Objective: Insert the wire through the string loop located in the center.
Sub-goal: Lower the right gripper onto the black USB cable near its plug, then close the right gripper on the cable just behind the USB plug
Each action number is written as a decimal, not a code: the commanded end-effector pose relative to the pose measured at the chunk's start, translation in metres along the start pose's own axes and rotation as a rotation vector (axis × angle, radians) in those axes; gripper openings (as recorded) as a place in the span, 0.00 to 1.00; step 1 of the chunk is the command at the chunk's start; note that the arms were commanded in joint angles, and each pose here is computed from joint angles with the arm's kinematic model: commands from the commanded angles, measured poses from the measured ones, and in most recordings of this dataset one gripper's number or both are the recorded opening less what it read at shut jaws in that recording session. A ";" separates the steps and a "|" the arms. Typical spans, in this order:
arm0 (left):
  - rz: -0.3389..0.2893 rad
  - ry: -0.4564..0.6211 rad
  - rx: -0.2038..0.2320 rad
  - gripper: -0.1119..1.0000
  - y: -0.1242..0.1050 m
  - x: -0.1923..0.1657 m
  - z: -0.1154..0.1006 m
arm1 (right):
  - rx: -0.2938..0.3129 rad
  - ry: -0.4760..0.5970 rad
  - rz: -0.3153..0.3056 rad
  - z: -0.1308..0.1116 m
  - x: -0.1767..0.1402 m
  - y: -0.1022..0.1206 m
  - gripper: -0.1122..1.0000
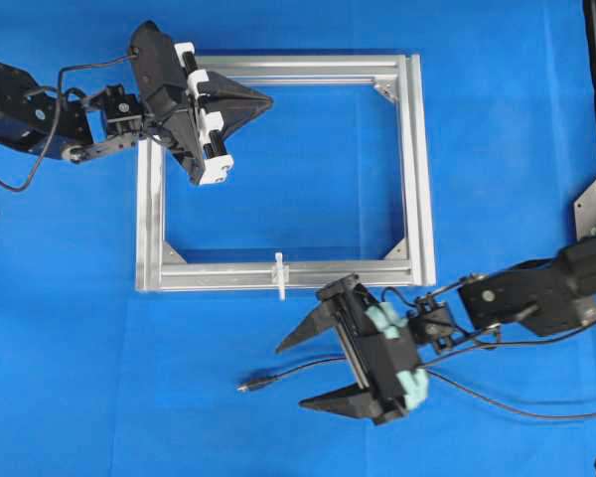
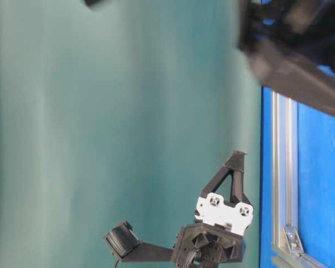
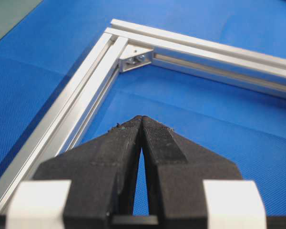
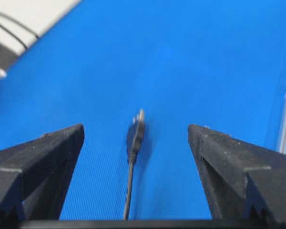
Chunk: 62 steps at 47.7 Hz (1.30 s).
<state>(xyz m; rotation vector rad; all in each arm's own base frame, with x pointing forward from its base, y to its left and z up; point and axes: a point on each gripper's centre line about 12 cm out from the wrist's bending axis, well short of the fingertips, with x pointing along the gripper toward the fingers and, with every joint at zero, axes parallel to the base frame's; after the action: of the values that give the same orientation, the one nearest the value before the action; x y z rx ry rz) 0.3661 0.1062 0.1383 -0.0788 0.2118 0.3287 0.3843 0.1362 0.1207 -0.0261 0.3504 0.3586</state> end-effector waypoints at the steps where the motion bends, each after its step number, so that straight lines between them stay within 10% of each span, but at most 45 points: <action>1: -0.003 -0.041 -0.001 0.10 -0.001 -0.002 0.014 | 0.023 0.001 -0.010 0.003 0.009 0.000 0.85; 30: -0.004 -0.034 -0.002 0.10 -0.001 -0.004 0.012 | 0.119 0.091 -0.073 -0.034 0.025 -0.008 0.81; 49: -0.004 -0.029 -0.003 0.10 -0.001 -0.004 0.011 | 0.108 0.103 -0.061 -0.036 0.024 -0.003 0.11; 62: -0.004 -0.027 -0.003 0.10 -0.001 -0.003 0.011 | 0.105 0.103 -0.058 -0.036 0.024 -0.001 0.07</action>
<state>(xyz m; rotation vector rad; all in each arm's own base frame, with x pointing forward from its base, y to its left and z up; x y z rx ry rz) 0.3639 0.1056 0.1354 -0.0837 0.2250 0.3290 0.3903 0.1351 0.0679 0.0449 0.5019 0.2705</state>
